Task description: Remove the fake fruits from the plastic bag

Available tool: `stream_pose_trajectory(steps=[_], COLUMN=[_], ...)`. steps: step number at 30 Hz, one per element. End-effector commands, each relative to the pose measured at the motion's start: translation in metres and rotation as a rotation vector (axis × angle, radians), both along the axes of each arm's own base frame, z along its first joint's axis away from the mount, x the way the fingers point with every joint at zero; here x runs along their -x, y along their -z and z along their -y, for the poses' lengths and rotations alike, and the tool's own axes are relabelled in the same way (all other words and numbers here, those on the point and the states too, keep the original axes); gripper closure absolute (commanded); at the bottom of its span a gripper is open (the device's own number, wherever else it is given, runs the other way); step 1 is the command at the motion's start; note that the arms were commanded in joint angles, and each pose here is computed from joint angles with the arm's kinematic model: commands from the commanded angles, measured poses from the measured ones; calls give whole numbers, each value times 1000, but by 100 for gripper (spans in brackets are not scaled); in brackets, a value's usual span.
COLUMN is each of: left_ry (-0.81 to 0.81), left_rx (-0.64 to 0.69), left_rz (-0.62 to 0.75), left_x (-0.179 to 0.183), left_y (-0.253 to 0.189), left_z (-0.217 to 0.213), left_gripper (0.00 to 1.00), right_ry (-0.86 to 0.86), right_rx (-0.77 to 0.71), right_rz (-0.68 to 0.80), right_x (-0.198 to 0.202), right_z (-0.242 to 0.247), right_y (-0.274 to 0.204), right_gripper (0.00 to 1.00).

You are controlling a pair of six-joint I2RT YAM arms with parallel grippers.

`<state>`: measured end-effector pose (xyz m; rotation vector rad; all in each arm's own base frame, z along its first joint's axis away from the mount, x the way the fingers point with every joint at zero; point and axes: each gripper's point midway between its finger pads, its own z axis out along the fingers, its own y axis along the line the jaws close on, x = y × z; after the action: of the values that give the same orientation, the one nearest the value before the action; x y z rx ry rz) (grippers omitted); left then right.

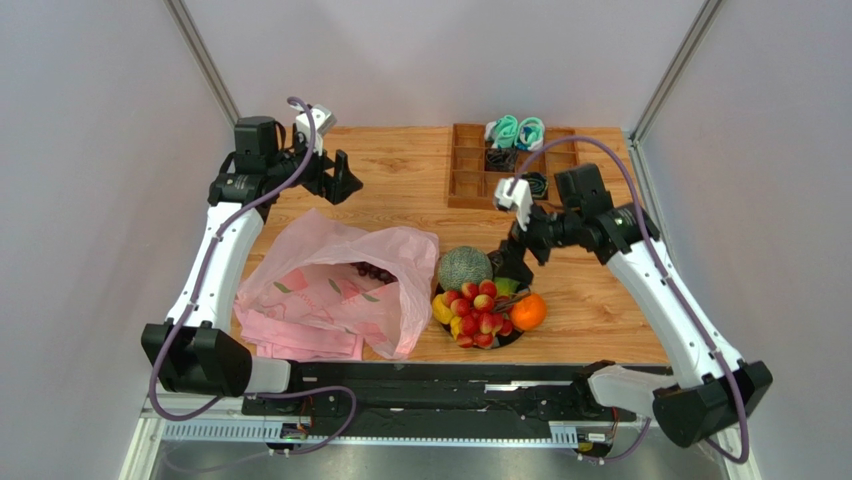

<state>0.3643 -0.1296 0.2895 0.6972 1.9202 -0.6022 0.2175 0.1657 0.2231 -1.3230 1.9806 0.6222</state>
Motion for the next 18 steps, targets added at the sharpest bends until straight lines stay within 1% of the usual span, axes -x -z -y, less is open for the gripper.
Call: stream_pose_trajectory(steps=[1,2,3,4,6,7,8,9,10,11,12,14,15,16,18], left_ry=[-84,-107,-152,-176,-215,-222,-237,-252,-262,-268,-308,-337,-352,-344,-325], left_rx=[-55,-54,-41,-30,-8,-17,-27,-30,-29,-20,23,107,124,132,134], left_rz=[135,156,155,151,157,115,74,33,6,-23,-46,-49,-44,-36,-25], left_x=[8,12,12,15,19,24,21,27,28,27,27,34,34,39,46], left_y=[-51,-61,-68,-72,-87,-84,-79,-84,-84,-82,-85,-96,-98,-102,-107], left_z=[-17,-22,-30,-34,-41,-42,-45,-48,-50,-51,-58,-59,-64,-62,-60], left_gripper=[1,1,1,1,1,1,1,1,1,1,1,1,1,1,1], right_ry=[-193,-228,-257,-307,-359,-405,-431,-452,-491,-511,-527,-575,-589,-613,-635], right_rx=[-242,-259,-269,-273,-267,-274,-253,-248,-240,-242,-239,-234,-223,-219,-222], right_rz=[-36,-23,-1,31,42,61,41,39,26,25,15,20,14,21,20], right_x=[3,4,4,6,9,18,17,20,31,33,38,56,62,73,83], right_z=[-86,-98,-112,-135,-157,-170,-181,-187,-196,-205,-210,-223,-229,-236,-244], right_y=[-81,-89,-97,-104,-108,-119,-109,-108,-107,-108,-106,-110,-106,-105,-104], right_gripper=[9,13,19,20,24,25,27,30,32,34,36,38,41,41,42])
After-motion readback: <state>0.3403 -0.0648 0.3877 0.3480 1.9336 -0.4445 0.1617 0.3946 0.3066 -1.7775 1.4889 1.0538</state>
